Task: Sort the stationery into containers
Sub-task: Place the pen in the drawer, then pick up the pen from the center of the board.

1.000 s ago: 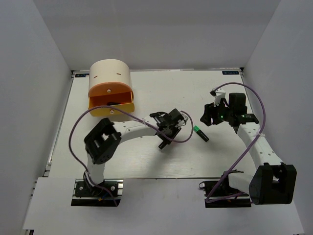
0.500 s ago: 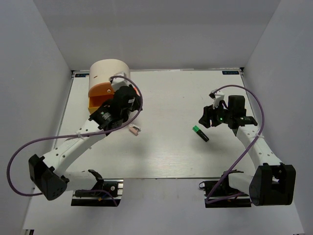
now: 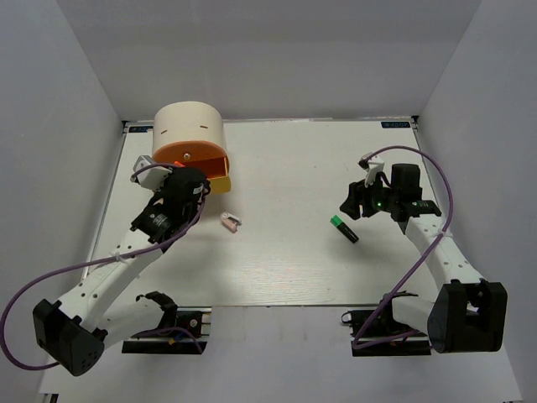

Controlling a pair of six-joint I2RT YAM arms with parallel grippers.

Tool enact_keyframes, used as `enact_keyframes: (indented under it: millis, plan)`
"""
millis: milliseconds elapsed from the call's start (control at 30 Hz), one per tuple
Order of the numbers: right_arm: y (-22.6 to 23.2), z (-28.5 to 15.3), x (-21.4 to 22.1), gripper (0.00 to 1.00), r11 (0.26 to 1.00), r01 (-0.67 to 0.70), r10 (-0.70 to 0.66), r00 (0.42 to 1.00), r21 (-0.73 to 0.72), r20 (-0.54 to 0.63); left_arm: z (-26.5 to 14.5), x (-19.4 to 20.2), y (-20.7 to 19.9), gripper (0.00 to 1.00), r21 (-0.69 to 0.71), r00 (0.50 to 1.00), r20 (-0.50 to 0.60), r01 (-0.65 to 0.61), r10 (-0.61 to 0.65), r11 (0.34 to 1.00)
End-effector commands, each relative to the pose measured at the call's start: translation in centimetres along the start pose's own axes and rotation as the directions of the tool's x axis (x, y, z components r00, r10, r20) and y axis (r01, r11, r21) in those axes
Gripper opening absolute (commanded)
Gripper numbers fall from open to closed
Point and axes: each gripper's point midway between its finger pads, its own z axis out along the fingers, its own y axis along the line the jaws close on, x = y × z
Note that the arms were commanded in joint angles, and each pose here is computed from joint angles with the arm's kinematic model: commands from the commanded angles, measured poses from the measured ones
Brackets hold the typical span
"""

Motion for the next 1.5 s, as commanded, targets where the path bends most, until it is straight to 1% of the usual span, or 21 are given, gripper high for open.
enact_keyframes:
  millis: [0,133,267,400,433,567,600,700,733,767,833,867,967,1000,1167,1233,1267,1300,1367,1400,1467]
  plan:
    - [0.2,0.1,-0.3,0.62,1.0,0.022,-0.022,0.999,-0.017,0.028,1.1,-2.2,-1.6,0.05,0.027,0.977,0.106,0.184,-0.186,0.983]
    - [0.3,0.0,-0.4,0.62,0.999,0.027,-0.027,0.999,-0.018,0.031,3.0,-2.2,-1.8,0.05,0.014,0.971,0.114,0.21,-0.211,0.978]
    - [0.3,0.1,-0.1,0.62,0.999,0.03,-0.029,0.999,-0.017,0.026,4.7,-2.2,-1.7,0.05,-0.001,0.956,0.121,0.271,-0.269,0.963]
    - [0.1,0.0,0.0,0.62,0.999,0.033,-0.033,0.999,-0.01,0.025,6.0,-1.6,-1.4,0.09,-0.02,0.952,0.112,0.289,-0.285,0.957]
    - [0.1,0.0,0.0,0.62,0.999,0.039,-0.039,0.999,-0.011,0.027,6.2,-2.2,-1.8,0.09,-0.001,0.94,0.124,0.321,-0.319,0.947]
    - [0.0,0.0,0.1,0.62,0.999,0.042,-0.042,0.999,-0.007,0.025,7.4,-1.4,-1.6,0.13,-0.015,0.943,0.107,0.318,-0.315,0.948]
    - [0.1,0.0,0.2,0.62,0.999,0.043,-0.042,0.999,-0.007,0.022,7.4,-1.9,-2.1,0.15,-0.004,0.939,0.106,0.33,-0.328,0.944]
    - [-0.1,0.0,0.1,0.62,0.999,0.048,-0.048,0.999,-0.003,0.024,7.6,-1.3,-2.1,0.25,-0.02,0.946,0.083,0.315,-0.312,0.949]
    - [0.0,0.1,0.2,0.62,0.999,0.049,-0.049,0.999,-0.006,0.021,7.6,-1.3,-2.1,0.29,-0.02,0.946,0.083,0.315,-0.312,0.949]
    - [-0.1,0.1,0.3,0.64,0.999,0.048,-0.047,0.999,-0.005,0.017,7.6,-1.1,-2.2,0.37,-0.018,0.947,0.072,0.315,-0.313,0.949]
    - [-0.1,0.2,0.2,0.66,0.999,0.05,-0.05,0.999,-0.007,0.019,7.4,-0.9,-1.7,0.45,-0.027,0.95,0.07,0.307,-0.305,0.951]
    - [-0.2,0.2,0.3,0.66,0.999,0.051,-0.051,0.999,-0.006,0.016,7.5,-0.7,-1.3,0.52,-0.034,0.952,0.069,0.302,-0.299,0.953]
    - [-0.5,0.5,0.5,0.66,0.999,0.045,-0.045,0.999,0.0,0.003,7.1,-0.8,-1.3,0.59,-0.026,0.95,0.062,0.307,-0.305,0.951]
    - [-0.5,0.6,0.5,0.67,0.999,0.044,-0.044,0.999,-0.002,0.0,6.9,-1.1,-1.5,0.64,-0.017,0.948,0.063,0.314,-0.312,0.949]
    - [-1.7,0.9,0.8,0.67,0.998,0.051,-0.049,0.998,0.043,-0.041,6.1,-1.8,-1.9,0.69,0.001,0.944,0.056,0.326,-0.326,0.945]
    - [-2.4,1.2,1.8,0.66,0.997,0.043,-0.037,0.996,0.067,-0.086,5.6,-2.2,-2.5,0.69,0.015,0.941,0.046,0.335,-0.335,0.942]
    - [-2.6,1.3,1.9,0.66,0.996,0.056,-0.048,0.994,0.073,-0.1,5.1,-2.4,-2.9,0.69,0.031,0.946,0.021,0.322,-0.323,0.946]
    - [-3.3,1.3,2.2,0.66,0.993,0.061,-0.048,0.991,0.105,-0.123,4.8,-2.8,-3.8,0.69,0.054,0.963,0.014,0.27,-0.271,0.961]
    - [-4.2,1.6,3.5,0.66,0.989,0.07,-0.045,0.981,0.129,-0.187,4.1,-2.7,-4.5,0.73,0.073,0.983,-0.034,0.183,-0.181,0.98]
    - [-4.6,1.8,4.0,0.66,0.987,0.071,-0.039,0.976,0.142,-0.215,3.5,-3.4,-5.5,0.74,0.099,0.993,-0.042,0.116,-0.113,0.988]
    - [-5.0,2.1,4.5,0.66,0.984,0.095,-0.056,0.967,0.15,-0.248,2.4,-2.4,-5.8,0.81,0.118,0.994,-0.112,0.019,-0.006,0.993]
